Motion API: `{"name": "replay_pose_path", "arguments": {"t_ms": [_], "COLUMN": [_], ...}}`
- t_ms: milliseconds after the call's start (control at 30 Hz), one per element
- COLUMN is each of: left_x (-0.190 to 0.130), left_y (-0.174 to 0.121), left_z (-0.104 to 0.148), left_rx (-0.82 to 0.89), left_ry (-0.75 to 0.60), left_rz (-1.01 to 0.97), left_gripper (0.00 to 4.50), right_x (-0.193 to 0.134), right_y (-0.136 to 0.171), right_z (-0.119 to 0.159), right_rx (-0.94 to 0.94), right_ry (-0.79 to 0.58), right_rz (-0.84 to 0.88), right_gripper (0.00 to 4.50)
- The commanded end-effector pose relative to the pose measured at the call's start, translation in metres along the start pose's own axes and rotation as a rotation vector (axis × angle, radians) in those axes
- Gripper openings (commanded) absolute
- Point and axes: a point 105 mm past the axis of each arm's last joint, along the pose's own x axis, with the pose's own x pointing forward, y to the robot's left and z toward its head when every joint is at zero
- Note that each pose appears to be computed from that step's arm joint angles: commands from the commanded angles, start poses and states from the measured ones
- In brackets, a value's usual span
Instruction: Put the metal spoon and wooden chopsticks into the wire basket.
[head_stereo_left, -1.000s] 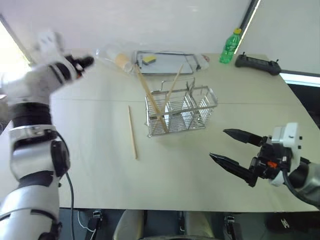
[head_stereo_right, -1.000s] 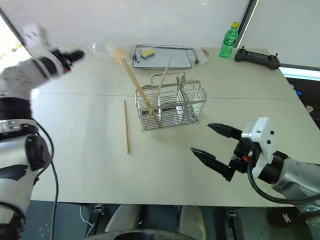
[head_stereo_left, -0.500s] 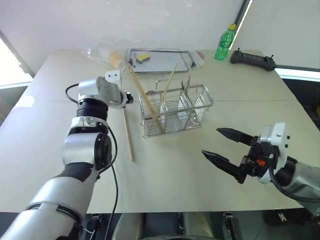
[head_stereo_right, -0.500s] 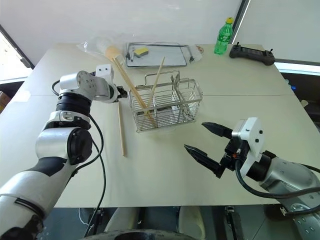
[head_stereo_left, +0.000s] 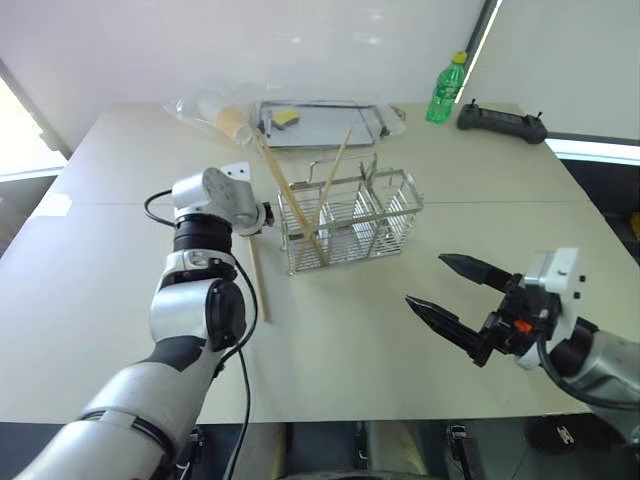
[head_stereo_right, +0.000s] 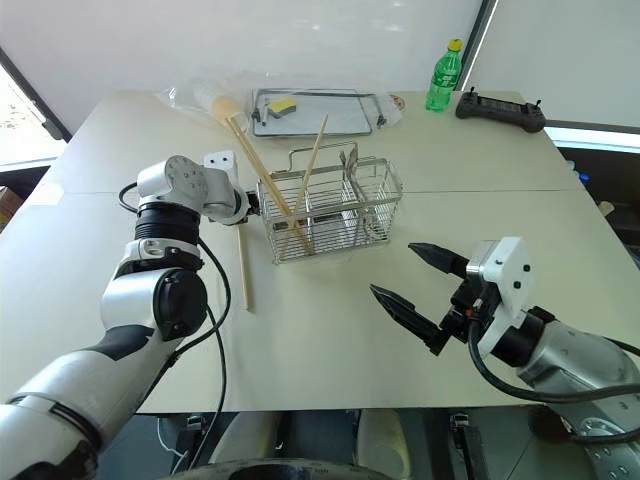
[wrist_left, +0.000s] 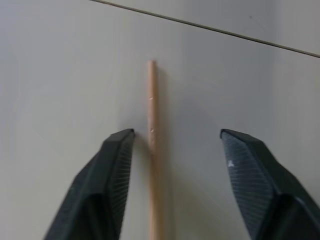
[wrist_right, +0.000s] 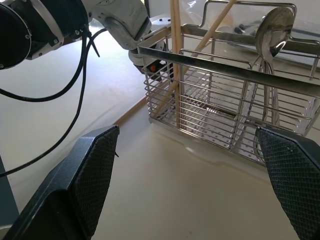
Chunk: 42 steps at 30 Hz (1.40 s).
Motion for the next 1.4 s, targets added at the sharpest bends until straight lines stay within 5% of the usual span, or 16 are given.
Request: {"name": "replay_pose_path", "arguments": {"t_ms": [33, 100, 300, 467, 567, 700, 767, 900, 1033, 1233, 1400], "left_x": [0.005, 0.005, 0.005, -0.005, -0.03, -0.086, -0.118, -0.207, -0.274, -0.33, -0.316], "left_y": [0.002, 0.002, 0.009, 0.023, 0.056, 0.1, 0.099, 0.05, 0.018, -0.013, -0.054], "left_z": [-0.007, -0.005, -0.001, 0.03, 0.089, 0.162, 0.188, 0.226, 0.217, 0.164, 0.104], "left_rx": [-0.029, -0.042, -0.074, -0.165, -0.181, 0.006, 0.008, 0.074, 0.025, 0.062, 0.311], "left_ry": [0.031, 0.027, 0.023, -0.074, -0.336, -0.726, -0.904, -1.347, -1.539, -1.429, -1.238], "left_rz": [0.003, 0.004, 0.019, 0.024, 0.072, 0.183, 0.141, -0.222, -0.767, -1.385, -1.528], "left_gripper": [1.08, 0.05, 0.05, 0.05, 0.05, 0.05, 0.05, 0.05, 0.05, 0.05, 0.05], "right_x": [-0.003, -0.002, 0.0, 0.001, 0.003, 0.002, 0.001, 0.002, 0.002, -0.001, -0.003], "right_y": [0.004, 0.003, 0.0, -0.003, -0.005, -0.008, -0.009, -0.01, -0.009, -0.012, -0.014], "right_z": [0.012, 0.012, 0.014, 0.014, 0.016, 0.018, 0.019, 0.02, 0.021, 0.021, 0.021], "right_rx": [-0.044, -0.041, -0.039, -0.04, -0.043, -0.045, -0.042, -0.034, -0.027, -0.01, -0.007], "right_ry": [-0.038, -0.039, -0.043, -0.041, -0.042, -0.035, -0.033, -0.032, -0.028, -0.014, -0.009], "right_rz": [0.007, 0.002, 0.0, 0.0, 0.004, 0.01, 0.01, 0.016, 0.023, 0.011, 0.001], "right_gripper": [4.5, 4.5, 4.5, 4.5, 4.5, 4.5, 4.5, 4.5, 4.5, 4.5, 4.5]}}
